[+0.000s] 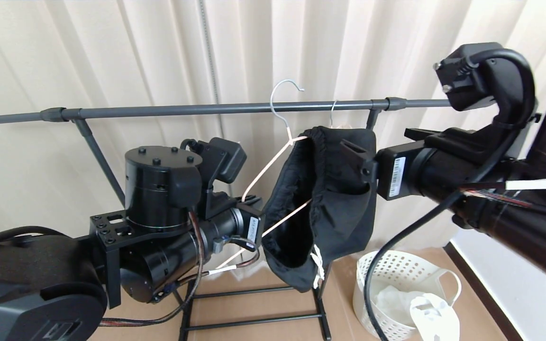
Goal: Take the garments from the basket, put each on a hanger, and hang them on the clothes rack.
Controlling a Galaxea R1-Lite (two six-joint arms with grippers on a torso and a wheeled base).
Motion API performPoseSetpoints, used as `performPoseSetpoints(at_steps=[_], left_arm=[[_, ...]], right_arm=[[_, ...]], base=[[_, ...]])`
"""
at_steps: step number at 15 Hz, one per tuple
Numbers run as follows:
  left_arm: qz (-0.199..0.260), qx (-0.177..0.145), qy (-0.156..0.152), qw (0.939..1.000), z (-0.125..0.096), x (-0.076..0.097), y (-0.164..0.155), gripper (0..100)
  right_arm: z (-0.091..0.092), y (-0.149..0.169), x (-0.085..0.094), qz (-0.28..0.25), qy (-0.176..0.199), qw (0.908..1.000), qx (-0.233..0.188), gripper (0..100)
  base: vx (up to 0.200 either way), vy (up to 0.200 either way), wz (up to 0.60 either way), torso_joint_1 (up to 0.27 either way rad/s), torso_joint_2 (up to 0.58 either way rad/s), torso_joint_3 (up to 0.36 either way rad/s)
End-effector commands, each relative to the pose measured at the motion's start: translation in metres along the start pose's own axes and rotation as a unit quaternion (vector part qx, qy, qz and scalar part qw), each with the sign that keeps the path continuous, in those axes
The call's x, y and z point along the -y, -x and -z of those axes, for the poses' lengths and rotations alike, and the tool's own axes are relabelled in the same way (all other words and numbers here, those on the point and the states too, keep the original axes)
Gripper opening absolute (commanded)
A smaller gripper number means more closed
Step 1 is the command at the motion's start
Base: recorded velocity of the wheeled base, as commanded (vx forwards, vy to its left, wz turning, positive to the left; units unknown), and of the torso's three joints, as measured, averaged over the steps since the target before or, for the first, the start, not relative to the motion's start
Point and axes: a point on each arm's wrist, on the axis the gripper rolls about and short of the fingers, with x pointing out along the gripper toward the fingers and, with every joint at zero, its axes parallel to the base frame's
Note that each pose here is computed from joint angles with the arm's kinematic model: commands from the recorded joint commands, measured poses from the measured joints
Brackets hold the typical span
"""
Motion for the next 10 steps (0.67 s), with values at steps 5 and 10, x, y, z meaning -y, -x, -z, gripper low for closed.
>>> performPoseSetpoints(at_steps=[5,10], left_arm=[[0.057,-0.001,-0.047,0.9973,0.016,-0.030,0.025,0],[0.100,0.017,-0.093,0.9905,0.027,-0.034,0.027,0]], right_arm=[[-0.004,0.040,0.034,-0.097,0.102,0.9899,-0.020,100],[0.002,0.047,0.072,-0.236,0.123,0.9602,-0.085,100]], base=[[0.000,0.000,0.00,0.000,0.00,0.000],[0.000,0.000,0.00,0.000,0.00,0.000]])
